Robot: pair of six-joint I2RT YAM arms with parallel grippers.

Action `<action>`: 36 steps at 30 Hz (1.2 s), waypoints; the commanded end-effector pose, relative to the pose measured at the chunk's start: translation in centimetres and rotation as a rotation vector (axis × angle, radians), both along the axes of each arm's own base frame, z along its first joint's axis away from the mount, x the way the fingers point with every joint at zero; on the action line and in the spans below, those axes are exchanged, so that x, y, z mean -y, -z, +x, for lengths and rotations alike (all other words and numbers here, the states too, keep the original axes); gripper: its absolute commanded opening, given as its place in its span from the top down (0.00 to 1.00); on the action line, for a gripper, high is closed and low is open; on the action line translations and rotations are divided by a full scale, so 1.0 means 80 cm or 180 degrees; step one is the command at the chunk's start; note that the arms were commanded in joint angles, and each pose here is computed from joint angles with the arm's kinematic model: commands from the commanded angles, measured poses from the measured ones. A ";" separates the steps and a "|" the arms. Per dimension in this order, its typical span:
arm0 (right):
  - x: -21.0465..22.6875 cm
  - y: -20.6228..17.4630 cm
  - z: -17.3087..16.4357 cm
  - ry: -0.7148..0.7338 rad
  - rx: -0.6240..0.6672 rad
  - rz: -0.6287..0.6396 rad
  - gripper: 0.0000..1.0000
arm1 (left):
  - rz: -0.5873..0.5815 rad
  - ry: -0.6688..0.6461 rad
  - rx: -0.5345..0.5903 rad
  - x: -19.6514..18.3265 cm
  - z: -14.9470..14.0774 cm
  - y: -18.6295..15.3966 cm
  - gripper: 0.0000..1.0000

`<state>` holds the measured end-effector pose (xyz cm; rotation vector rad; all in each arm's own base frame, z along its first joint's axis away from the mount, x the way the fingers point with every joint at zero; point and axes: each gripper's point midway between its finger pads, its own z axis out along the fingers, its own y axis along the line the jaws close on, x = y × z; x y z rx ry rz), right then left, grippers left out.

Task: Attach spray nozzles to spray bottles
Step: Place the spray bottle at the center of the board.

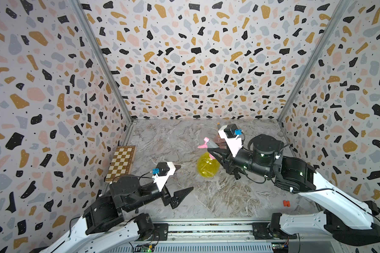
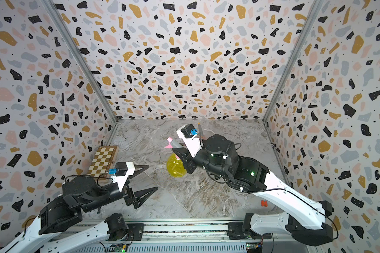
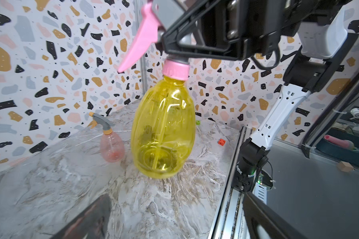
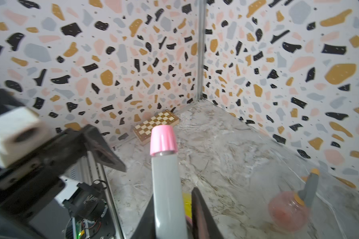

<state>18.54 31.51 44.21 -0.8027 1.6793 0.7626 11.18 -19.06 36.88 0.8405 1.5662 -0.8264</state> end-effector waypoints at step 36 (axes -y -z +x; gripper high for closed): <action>-0.067 0.303 0.302 0.1074 -0.0601 -0.0341 0.59 | -0.0478 -0.0474 0.0215 -0.044 0.010 -0.006 0.01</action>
